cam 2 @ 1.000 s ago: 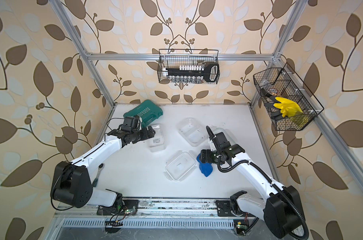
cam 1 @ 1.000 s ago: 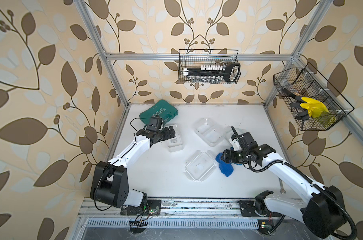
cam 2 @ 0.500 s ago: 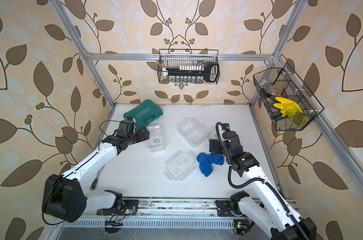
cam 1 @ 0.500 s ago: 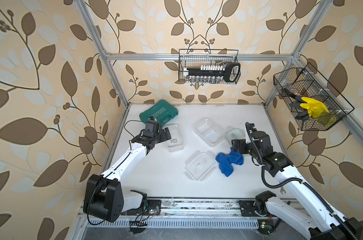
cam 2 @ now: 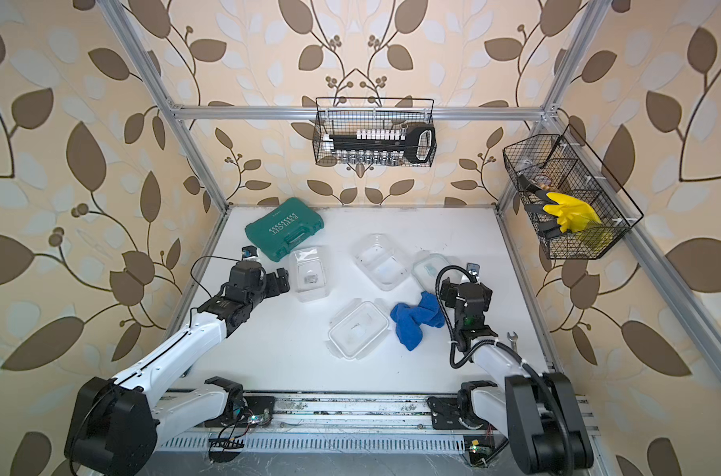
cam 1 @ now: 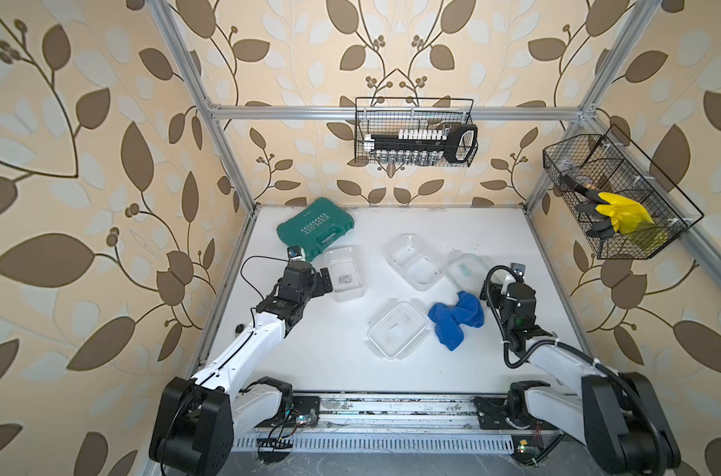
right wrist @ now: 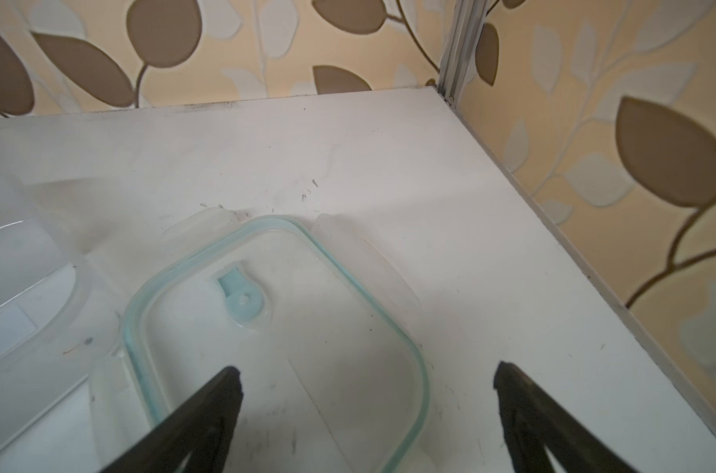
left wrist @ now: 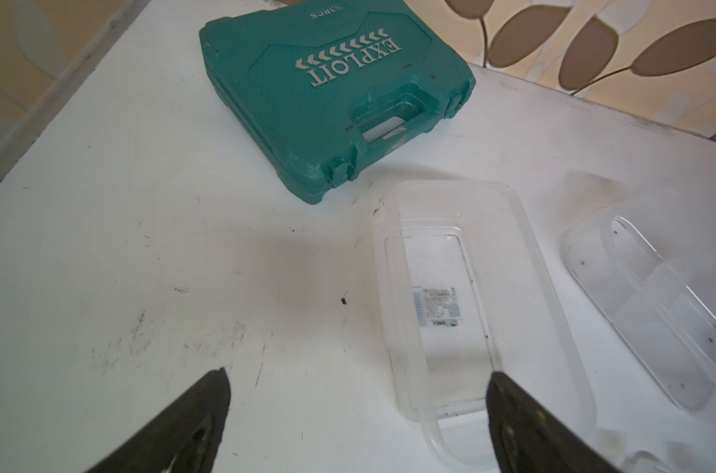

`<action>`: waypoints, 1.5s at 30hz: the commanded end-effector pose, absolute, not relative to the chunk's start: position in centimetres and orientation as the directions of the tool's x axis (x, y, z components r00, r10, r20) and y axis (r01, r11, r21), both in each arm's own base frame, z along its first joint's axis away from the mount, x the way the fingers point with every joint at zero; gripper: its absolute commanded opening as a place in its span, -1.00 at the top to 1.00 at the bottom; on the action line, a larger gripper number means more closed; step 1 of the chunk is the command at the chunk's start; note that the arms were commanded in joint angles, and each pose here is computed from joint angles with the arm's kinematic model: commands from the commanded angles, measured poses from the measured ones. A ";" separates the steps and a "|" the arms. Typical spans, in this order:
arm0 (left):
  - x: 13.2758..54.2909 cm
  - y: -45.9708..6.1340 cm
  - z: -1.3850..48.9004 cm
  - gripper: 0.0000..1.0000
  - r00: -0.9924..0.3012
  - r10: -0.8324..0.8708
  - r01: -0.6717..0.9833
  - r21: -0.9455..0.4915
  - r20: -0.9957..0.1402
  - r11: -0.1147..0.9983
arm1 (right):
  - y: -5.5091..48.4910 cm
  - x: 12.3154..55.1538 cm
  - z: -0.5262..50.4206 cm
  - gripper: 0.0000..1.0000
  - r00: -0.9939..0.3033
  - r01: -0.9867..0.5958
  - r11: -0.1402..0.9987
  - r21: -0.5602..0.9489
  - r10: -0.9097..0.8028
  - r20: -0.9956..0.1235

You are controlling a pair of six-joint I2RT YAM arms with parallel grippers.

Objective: Wipe the insides of the lunch boxes
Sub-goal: Reset both arms

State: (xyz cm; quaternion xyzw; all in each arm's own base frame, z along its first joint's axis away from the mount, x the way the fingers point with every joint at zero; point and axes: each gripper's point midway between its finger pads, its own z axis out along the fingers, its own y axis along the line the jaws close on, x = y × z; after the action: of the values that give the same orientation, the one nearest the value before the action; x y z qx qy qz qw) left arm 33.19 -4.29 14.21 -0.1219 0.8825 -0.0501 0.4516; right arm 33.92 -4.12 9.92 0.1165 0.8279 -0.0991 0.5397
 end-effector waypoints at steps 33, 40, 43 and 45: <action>38.4 0.6 7.7 -0.98 -0.419 -0.057 -0.136 0.000 -0.906 0.991 | -2.9 38.3 9.5 -0.96 -0.333 0.224 0.974 -0.037 0.041 -0.942; 38.5 0.7 7.5 -0.98 -0.432 -0.071 -0.124 -0.019 -0.899 0.992 | -2.8 38.3 9.5 -0.96 -0.335 0.224 0.974 -0.042 0.036 -0.942; 38.5 0.7 7.5 -0.98 -0.431 -0.071 -0.124 -0.019 -0.899 0.992 | -2.9 38.3 9.5 -0.96 -0.334 0.225 0.973 -0.042 0.037 -0.942; 38.5 0.7 7.5 -0.98 -0.432 -0.072 -0.125 -0.019 -0.899 0.992 | -2.8 38.3 9.4 -0.96 -0.336 0.225 0.973 -0.042 0.037 -0.941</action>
State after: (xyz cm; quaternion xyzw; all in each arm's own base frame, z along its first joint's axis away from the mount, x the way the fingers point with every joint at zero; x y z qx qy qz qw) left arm 37.60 0.63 6.32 -0.0539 0.8545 0.0329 0.5157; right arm 37.84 -2.97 8.70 0.0829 0.8181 -0.0795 0.5634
